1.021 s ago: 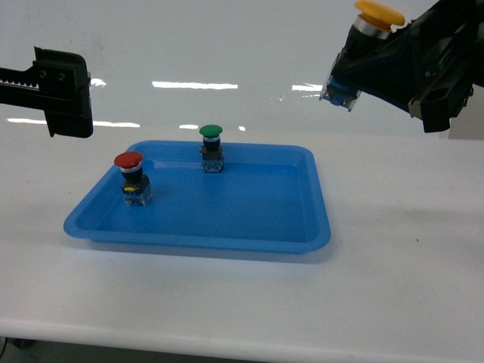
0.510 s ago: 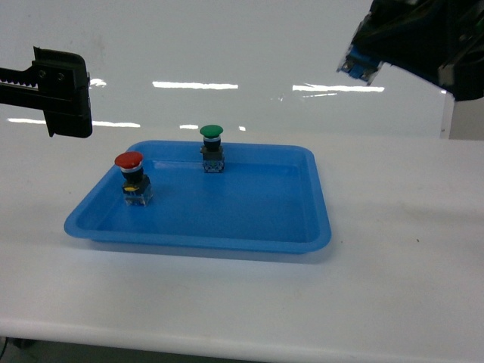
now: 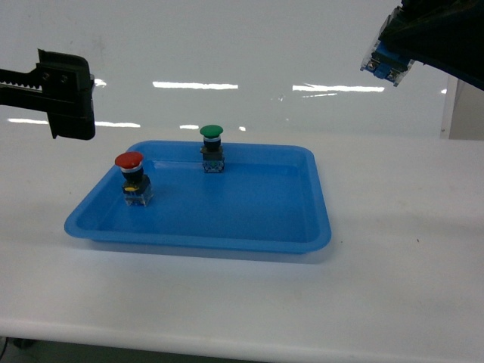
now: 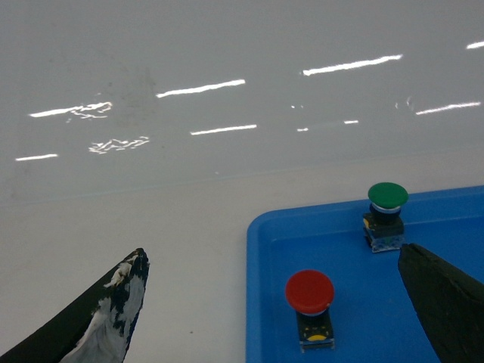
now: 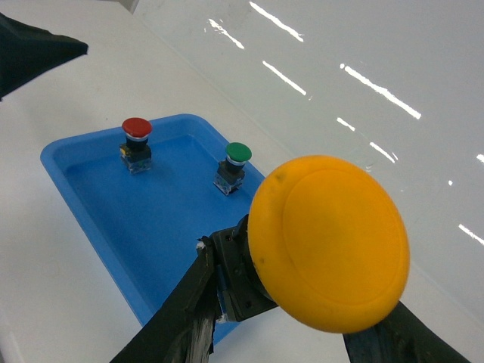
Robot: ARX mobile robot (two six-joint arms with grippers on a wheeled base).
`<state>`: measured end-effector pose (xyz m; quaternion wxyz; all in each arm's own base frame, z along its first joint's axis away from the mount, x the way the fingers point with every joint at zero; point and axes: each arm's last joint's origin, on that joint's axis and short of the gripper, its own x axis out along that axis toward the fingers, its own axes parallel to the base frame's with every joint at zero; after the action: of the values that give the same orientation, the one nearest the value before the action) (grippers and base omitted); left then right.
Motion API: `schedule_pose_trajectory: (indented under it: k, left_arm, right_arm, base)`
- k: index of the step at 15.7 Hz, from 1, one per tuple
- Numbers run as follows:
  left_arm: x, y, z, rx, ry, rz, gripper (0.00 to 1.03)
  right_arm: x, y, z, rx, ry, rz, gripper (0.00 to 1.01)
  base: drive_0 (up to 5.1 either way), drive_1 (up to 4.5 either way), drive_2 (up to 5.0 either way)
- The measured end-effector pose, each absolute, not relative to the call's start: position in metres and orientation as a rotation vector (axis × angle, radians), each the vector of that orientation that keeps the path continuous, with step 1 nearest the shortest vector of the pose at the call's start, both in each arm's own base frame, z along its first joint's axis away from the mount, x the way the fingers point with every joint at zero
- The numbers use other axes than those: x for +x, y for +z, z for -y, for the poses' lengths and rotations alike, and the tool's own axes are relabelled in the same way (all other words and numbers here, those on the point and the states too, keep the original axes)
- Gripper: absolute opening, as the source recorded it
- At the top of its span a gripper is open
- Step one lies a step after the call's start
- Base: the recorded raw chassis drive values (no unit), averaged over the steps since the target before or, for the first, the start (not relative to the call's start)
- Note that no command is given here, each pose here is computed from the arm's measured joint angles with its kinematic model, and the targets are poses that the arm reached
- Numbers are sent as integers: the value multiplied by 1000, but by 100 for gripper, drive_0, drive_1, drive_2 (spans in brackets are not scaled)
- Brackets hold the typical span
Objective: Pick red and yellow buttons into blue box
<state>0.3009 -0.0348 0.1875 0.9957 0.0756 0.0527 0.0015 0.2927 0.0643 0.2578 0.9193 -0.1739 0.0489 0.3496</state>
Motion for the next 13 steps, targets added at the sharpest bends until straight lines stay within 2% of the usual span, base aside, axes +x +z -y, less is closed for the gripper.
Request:
schedule_pose_trajectory:
  k: [5, 6, 8, 9, 10, 13]
  left_arm:
    - [352, 172, 33, 97, -92, -218, 98]
    - [356, 170, 35, 75, -137, -244, 98]
    - [359, 167, 41, -47, -289, -298, 98]
    - [366, 167, 43, -160, -369, -334, 98]
    - [372, 162, 40, -255, -356, -402, 98]
    - [372, 161, 36, -240, -293, -394, 98]
  right_arm:
    - [293, 258, -64, -357, 719, -100, 37]
    - [293, 258, -64, -357, 719, -100, 37]
    - [293, 258, -64, -357, 719, -101, 37]
    - [293, 258, -64, -357, 719, -101, 37]
    - [293, 258, -64, -358, 718, -101, 37]
    - [293, 258, -64, -357, 719, -101, 37]
  base:
    - [0, 0, 0]
    - [0, 0, 0]
    - [0, 0, 0]
    - [0, 0, 0]
    - [0, 0, 0]
    - [0, 0, 0]
